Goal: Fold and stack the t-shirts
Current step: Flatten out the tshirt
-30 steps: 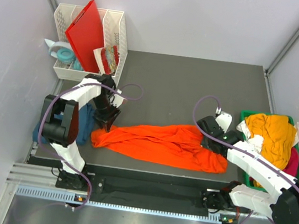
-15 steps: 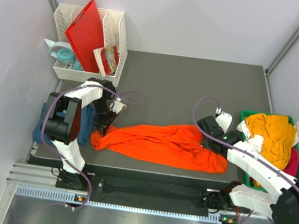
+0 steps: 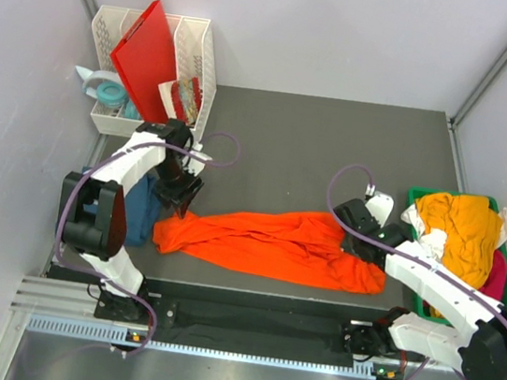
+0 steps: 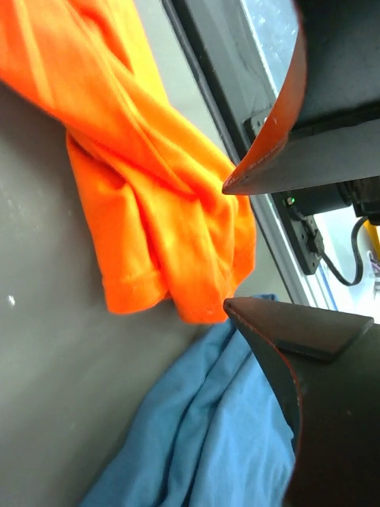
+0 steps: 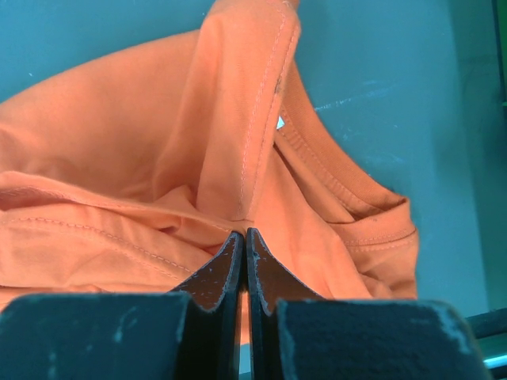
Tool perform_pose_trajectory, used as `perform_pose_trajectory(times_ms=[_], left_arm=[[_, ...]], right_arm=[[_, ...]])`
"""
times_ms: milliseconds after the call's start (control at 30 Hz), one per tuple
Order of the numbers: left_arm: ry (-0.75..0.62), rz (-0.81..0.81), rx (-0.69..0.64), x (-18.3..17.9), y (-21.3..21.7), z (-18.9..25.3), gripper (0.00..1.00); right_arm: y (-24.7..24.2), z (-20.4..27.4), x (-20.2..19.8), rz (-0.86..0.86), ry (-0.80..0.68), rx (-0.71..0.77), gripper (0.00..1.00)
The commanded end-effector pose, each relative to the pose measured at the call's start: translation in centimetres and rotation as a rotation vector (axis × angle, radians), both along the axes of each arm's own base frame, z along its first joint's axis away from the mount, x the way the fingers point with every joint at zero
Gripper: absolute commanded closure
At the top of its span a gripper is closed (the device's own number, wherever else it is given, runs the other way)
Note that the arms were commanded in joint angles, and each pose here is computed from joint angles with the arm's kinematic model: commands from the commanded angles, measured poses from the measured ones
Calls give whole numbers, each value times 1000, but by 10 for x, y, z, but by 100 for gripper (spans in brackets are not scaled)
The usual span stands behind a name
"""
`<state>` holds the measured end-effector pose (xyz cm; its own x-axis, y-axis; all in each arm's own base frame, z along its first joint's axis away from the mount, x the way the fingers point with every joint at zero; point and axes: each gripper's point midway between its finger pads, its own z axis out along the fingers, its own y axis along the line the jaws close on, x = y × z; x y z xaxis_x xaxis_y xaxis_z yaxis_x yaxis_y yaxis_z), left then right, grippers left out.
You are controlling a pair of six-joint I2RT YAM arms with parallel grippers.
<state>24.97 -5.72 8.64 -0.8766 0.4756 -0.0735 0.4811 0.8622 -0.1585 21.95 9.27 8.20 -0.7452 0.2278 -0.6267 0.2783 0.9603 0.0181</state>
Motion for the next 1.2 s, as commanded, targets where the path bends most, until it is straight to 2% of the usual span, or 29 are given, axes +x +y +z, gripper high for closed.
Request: perform_pose_trajectory(times_ms=[0,433,633,933,1100,1133,1167], left_arm=[[-14,9,58,-4,13,-3,40],[54,82,71,-15,45,-32,40],[78,87,42,-17,42,-36,48],[157,67,13,-34,38,-50,51],[163,65,12,-36,37,-53,57],[161,62,12,-36,37,-53,63],[164,61,12,-37,38,-53,65]], right_arm=[[1,6,3,-10,-38,21,100],[-1,4,1,-10,-37,16,100],[0,4,3,-1,-34,8,100],[1,6,6,6,-36,-4,100],[1,7,6,8,-34,-5,100],[1,7,7,6,-36,-4,100],[1,6,6,6,-33,-6,100]])
